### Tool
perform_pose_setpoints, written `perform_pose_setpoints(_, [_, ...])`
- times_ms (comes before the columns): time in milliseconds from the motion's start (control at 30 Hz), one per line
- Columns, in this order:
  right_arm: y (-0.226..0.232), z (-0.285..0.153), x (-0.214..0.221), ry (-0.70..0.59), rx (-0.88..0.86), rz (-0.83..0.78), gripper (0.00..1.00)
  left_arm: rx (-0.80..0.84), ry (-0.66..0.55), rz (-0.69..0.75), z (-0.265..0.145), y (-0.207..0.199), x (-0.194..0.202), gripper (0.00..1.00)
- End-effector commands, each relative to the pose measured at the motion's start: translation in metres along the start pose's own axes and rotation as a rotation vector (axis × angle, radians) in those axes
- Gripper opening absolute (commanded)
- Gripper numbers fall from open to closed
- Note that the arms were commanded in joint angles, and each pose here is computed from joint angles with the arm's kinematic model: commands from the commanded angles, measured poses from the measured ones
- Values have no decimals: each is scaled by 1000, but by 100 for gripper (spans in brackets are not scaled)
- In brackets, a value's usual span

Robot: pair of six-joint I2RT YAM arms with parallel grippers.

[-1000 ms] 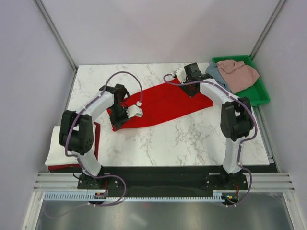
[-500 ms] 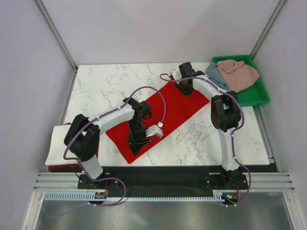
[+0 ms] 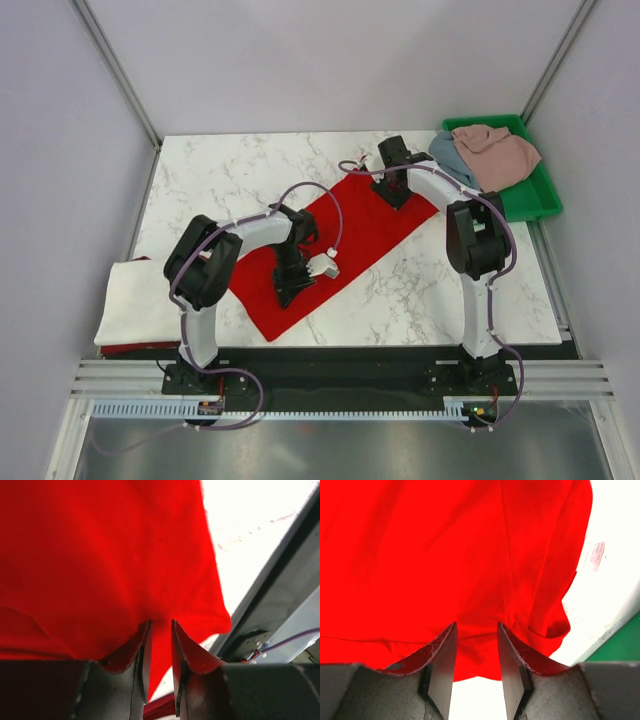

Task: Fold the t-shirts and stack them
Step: Fold the tshirt

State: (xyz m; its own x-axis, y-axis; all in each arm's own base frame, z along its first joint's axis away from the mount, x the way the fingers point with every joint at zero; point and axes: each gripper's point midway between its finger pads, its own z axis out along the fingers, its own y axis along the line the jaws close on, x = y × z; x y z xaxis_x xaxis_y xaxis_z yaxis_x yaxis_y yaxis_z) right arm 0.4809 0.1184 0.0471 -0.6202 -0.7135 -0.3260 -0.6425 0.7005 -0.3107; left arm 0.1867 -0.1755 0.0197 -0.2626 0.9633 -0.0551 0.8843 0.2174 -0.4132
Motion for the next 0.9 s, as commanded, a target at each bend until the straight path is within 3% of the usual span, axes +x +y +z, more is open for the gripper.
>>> perform_pose_setpoints(0, [-9, -3, 5, 6, 11, 15, 45, -27, -27, -25, 10, 14, -12, 29])
perform_pose_setpoints(333, [-16, 71, -27, -1, 8, 5, 44, -13, -30, 1, 35, 18, -49, 27])
perform_pose_setpoints(633, [-31, 97, -127, -284, 86, -10, 48, -36, -133, 117, 31, -22, -135, 27])
perform_pose_setpoints(700, [-38, 87, -152, -371, 125, 14, 48, -57, -162, 131, 18, -35, -152, 27])
perform_pose_setpoints(833, [-67, 29, -189, -520, 195, 95, 49, -111, -268, 154, -46, -54, -184, 29])
perform_pose_setpoints(867, [-82, -12, -201, -587, 229, 128, 49, -119, -278, 157, -56, -58, -184, 29])
